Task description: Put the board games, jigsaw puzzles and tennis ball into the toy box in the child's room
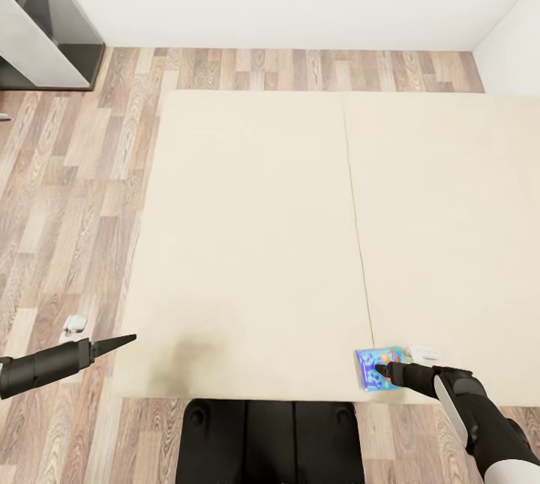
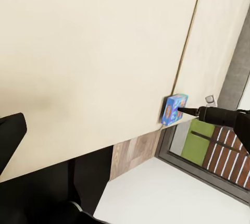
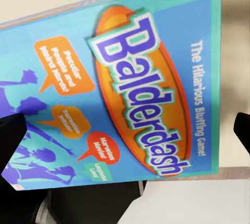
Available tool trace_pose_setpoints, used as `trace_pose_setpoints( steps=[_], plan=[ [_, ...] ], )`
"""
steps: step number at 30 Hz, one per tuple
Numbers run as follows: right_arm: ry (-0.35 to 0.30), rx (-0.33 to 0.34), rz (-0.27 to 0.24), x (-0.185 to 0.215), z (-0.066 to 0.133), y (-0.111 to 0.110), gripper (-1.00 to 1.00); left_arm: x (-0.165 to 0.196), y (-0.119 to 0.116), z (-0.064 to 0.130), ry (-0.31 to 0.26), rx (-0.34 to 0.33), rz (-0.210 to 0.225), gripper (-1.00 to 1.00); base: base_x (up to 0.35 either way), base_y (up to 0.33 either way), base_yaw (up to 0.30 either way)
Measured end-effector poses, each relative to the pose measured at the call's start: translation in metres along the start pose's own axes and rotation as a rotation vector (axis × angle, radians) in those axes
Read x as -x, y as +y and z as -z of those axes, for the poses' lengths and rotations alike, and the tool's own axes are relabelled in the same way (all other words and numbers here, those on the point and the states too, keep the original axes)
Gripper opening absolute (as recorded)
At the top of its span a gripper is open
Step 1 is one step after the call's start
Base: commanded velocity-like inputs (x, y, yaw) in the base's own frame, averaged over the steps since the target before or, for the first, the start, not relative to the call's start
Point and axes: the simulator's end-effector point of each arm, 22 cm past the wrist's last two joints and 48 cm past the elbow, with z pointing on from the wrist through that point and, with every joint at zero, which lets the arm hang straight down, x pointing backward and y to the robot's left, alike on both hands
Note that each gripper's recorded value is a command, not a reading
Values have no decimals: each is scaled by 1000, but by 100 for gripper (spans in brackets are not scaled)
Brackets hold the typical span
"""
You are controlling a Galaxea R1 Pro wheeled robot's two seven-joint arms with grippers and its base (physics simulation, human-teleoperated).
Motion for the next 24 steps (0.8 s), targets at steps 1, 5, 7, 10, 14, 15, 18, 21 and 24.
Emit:
trace_pose_setpoints(
  steps=[1,5,7,10,14,15,18,21,24],
  plan=[
    [2,0,1,-1,-1,0,100,-1,1,0,1,1,1,100,0,0,0],
    [3,-1,7,-1,-1,0,100,-2,2,-1,3,2,4,100,0,0,0],
    [3,1,7,-1,-1,0,100,-2,2,-1,4,2,5,100,0,0,0],
    [4,2,7,-1,-1,0,100,-2,3,-1,4,2,6,100,0,0,0],
    [4,3,10,-1,-1,0,100,-3,3,-1,5,3,6,100,0,0,0],
    [3,3,11,0,-1,0,100,-3,3,-1,5,3,7,100,0,0,0],
    [4,4,13,0,-1,0,100,-3,3,-1,5,3,7,100,0,0,0],
    [3,4,12,0,-1,0,100,-3,3,-1,5,3,7,100,0,0,0],
    [3,4,13,0,-1,0,100,-3,3,-1,5,3,7,100,0,0,0]
  ],
)
